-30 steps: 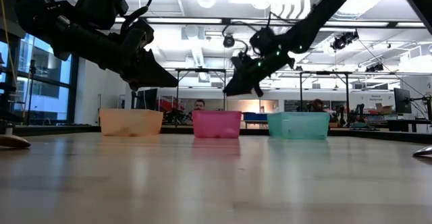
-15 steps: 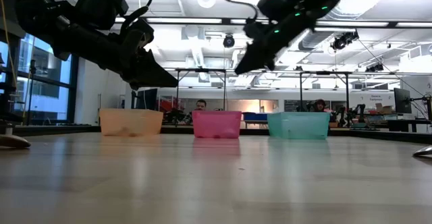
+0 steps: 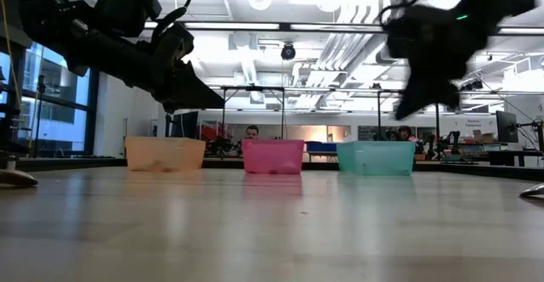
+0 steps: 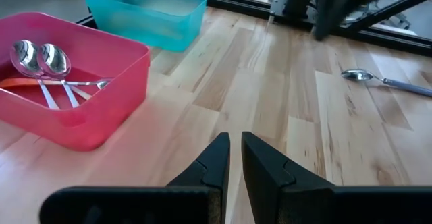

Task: Sort silverware by color (type)
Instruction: Put the purple spoon into the orange bin

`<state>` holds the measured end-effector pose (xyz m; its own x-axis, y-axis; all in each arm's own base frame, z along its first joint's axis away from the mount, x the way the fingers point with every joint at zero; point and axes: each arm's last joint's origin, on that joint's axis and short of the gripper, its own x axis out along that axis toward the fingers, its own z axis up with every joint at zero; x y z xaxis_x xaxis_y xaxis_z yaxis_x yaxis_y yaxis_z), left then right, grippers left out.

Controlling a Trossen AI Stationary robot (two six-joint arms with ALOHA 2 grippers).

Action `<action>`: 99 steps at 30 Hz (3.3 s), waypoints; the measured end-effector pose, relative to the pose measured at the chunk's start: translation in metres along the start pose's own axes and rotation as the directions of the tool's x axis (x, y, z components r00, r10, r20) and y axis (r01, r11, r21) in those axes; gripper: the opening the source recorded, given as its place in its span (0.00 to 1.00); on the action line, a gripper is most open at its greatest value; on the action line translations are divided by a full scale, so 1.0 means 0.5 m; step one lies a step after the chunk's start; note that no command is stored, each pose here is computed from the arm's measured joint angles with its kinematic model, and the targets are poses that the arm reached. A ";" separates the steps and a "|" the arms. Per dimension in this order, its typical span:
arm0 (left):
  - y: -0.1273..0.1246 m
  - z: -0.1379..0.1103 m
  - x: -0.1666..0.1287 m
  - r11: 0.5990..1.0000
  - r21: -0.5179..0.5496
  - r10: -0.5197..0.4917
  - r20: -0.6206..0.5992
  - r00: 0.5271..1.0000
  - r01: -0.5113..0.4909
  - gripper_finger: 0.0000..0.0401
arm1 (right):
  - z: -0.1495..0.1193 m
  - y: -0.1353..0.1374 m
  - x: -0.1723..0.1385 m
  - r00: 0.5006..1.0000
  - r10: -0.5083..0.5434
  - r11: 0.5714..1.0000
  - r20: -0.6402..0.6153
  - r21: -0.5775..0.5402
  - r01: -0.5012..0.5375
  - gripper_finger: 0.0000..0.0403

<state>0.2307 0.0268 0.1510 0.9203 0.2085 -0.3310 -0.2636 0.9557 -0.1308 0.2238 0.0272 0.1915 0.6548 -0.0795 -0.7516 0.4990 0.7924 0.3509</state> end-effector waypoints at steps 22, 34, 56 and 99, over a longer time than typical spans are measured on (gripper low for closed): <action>-0.001 -0.002 0.000 1.000 -0.011 -0.002 -0.006 1.000 0.002 0.08 | -0.226 0.142 -0.083 0.954 -0.090 0.916 -0.286 0.353 0.192 0.15; -0.002 0.000 0.000 1.000 -0.025 -0.004 0.001 1.000 0.004 0.08 | -0.269 0.146 -0.011 0.909 -0.226 0.850 -0.351 0.384 0.360 0.36; -0.023 0.007 0.000 0.998 -0.061 -0.016 0.109 0.994 0.022 0.08 | -0.224 0.137 0.042 0.951 -0.257 0.939 -0.170 0.187 0.287 0.02; -0.072 -0.062 0.050 0.969 -0.060 -0.233 0.099 0.967 0.240 0.08 | -0.087 0.225 0.164 0.855 -0.451 0.888 -0.255 -0.027 0.460 0.28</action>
<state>0.2545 -0.0090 0.1184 0.9805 -0.0007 -0.1967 -0.0518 0.9637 -0.2620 0.3089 0.1360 0.1451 0.1902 -0.2706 -0.9437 0.7289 0.6829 -0.0489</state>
